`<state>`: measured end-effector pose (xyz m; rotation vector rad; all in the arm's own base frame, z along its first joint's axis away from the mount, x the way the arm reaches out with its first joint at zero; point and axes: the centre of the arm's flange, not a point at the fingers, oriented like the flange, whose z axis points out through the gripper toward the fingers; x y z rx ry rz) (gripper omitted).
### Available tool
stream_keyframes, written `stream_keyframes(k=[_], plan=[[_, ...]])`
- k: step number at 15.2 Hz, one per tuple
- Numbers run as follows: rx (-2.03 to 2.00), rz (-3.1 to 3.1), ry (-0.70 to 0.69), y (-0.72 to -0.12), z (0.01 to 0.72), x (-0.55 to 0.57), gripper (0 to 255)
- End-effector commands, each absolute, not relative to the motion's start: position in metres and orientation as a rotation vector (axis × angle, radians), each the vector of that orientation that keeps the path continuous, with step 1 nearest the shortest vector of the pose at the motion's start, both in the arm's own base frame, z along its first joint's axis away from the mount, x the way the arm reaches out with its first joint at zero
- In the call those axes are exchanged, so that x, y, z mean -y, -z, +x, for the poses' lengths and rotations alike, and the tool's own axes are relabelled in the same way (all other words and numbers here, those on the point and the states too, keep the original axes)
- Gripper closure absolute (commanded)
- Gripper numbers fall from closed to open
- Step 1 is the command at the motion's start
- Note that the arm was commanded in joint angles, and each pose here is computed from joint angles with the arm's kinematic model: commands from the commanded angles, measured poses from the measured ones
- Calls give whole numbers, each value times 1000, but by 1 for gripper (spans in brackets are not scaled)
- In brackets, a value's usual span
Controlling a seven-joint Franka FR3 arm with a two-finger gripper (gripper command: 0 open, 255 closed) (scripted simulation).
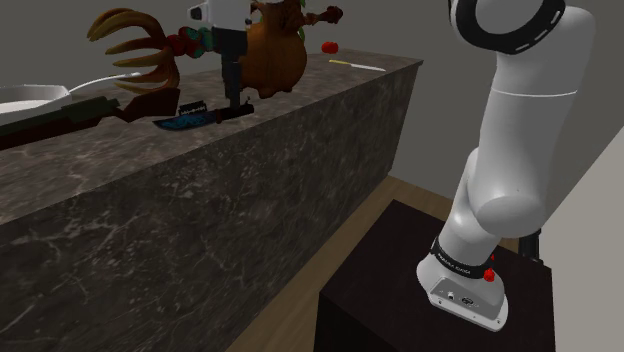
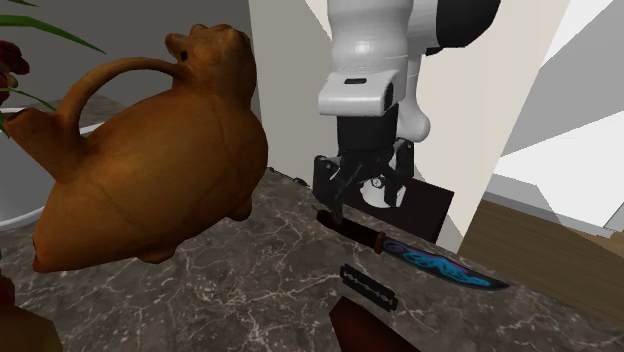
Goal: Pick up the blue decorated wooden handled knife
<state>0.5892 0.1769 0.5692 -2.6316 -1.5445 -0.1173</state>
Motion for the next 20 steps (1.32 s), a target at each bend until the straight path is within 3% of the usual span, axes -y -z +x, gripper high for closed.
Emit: stream_keyframes(k=[1,12,13,20], plan=[[1654,-2568,133,-575,602,-201,0],[1709,-2534,141,-537,606,-214,0],[1709,-2534,141,-537,606,-213,255],[1709,-2534,141,-537,606,-213,255]])
